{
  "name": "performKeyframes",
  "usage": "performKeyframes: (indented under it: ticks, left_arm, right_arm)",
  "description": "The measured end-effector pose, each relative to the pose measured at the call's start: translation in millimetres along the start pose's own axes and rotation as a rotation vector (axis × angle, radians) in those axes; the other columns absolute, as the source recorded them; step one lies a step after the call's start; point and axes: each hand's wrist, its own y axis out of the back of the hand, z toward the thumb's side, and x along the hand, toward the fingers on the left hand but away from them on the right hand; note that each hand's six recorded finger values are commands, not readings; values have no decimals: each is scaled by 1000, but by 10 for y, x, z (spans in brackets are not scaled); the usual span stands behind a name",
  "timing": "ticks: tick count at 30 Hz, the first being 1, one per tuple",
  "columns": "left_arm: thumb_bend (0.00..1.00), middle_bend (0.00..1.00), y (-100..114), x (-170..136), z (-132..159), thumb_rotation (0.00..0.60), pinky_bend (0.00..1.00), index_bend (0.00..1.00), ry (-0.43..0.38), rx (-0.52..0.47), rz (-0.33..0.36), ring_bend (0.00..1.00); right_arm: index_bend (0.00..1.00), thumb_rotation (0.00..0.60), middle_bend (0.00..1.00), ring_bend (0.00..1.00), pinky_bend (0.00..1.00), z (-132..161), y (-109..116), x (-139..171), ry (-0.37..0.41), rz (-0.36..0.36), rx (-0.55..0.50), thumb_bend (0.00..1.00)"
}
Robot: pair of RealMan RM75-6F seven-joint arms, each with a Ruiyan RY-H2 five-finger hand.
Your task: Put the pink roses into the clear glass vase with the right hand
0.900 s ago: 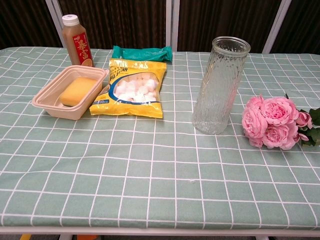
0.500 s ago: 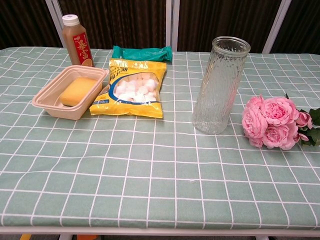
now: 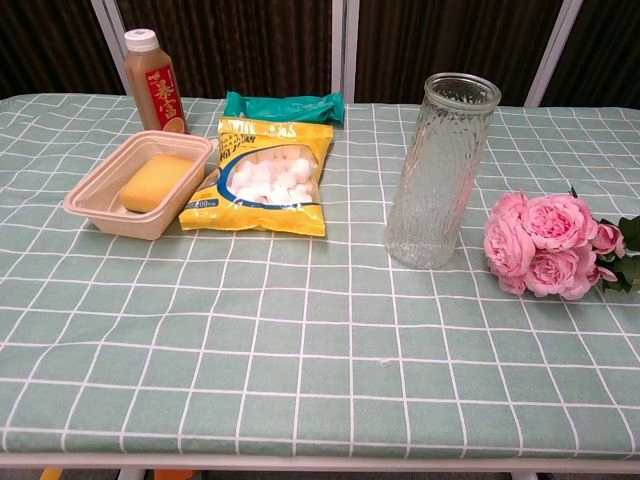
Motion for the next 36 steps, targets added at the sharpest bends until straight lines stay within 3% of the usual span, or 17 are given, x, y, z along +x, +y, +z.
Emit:
performKeyframes:
  ticks: [5, 16, 24, 30, 36]
  left_arm:
    - [82, 54, -9, 8, -11, 600, 106, 133, -1, -3, 5, 0]
    - [82, 54, -17, -2, -80, 600, 107, 133, 9, -23, 0, 0]
    - [81, 54, -18, -21, -128, 600, 106, 133, 14, -37, -5, 0]
    - [81, 54, -40, -19, -146, 600, 107, 133, 17, -45, -11, 0]
    - [81, 54, -45, -25, -173, 600, 107, 133, 27, -48, -10, 0]
  right_arm:
    - [0, 600, 0, 0, 0, 340, -227, -298, 60, 63, 81, 0]
    - [0, 600, 4, 0, 0, 812, -563, -771, 113, 140, 115, 0]
    - [3, 600, 149, 0, 0, 935, -715, -848, 121, 180, 113, 0]
    - [279, 600, 318, 0, 0, 932, -787, -859, 98, 179, 112, 0]
    - [423, 600, 389, 23, 0, 914, -796, -855, 79, 167, 89, 42]
